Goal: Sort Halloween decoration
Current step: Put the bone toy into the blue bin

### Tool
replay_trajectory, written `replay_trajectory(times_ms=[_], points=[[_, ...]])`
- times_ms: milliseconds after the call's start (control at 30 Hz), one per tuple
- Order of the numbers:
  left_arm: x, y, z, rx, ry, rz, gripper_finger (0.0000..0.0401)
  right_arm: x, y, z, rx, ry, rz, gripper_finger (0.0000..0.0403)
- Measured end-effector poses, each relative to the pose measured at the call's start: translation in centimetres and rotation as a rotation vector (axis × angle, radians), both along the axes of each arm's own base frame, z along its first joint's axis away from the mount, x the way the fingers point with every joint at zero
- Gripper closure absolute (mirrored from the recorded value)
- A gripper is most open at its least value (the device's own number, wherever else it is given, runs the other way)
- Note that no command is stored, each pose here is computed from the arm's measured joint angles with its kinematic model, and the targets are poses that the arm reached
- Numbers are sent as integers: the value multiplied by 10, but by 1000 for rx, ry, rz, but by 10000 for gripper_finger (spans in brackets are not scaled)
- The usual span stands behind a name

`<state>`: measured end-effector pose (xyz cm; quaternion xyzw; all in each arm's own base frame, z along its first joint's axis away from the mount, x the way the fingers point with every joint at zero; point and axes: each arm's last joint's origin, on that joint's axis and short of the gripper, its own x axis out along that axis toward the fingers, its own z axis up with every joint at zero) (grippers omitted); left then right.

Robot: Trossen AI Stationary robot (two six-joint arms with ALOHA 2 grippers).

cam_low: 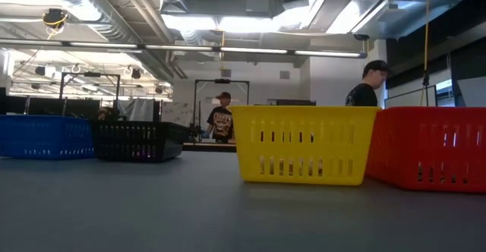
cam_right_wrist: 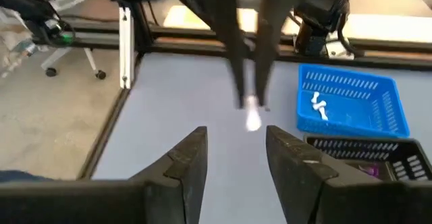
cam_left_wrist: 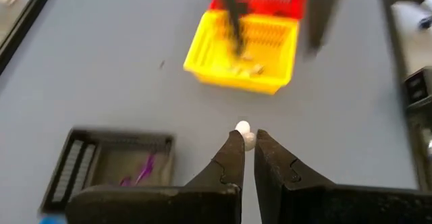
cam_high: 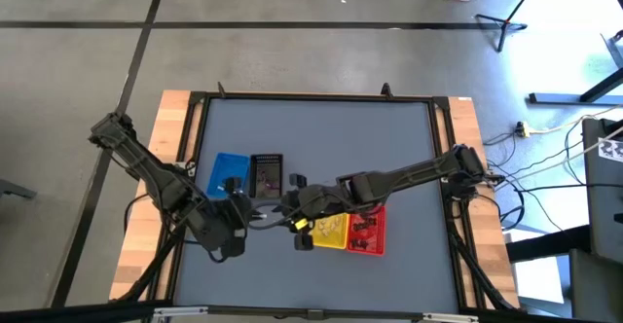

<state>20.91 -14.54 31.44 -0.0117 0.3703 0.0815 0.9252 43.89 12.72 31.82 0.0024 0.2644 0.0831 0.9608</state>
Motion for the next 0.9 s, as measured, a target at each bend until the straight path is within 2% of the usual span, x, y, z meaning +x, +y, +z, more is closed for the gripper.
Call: replay_trajectory(times_ms=[133, 300, 500, 767, 900], points=[[-10, 8, -7, 28, 104, 66, 397, -8, -2, 9, -2, 9, 0, 253], [-28, 23, -14, 97, 280, 204, 397, -10, -3, 9, -8, 34, 2, 253], [-41, 35, -20, 185, 379, 296, 397, -12, -3, 7, 1, 66, 30, 253], [-48, 51, -62, 269, 518, 360, 397, -12, -2, 7, 7, 66, 38, 253], [-51, 59, -79, 276, 545, 437, 391, -12, -2, 7, 7, 65, 38, 253]])
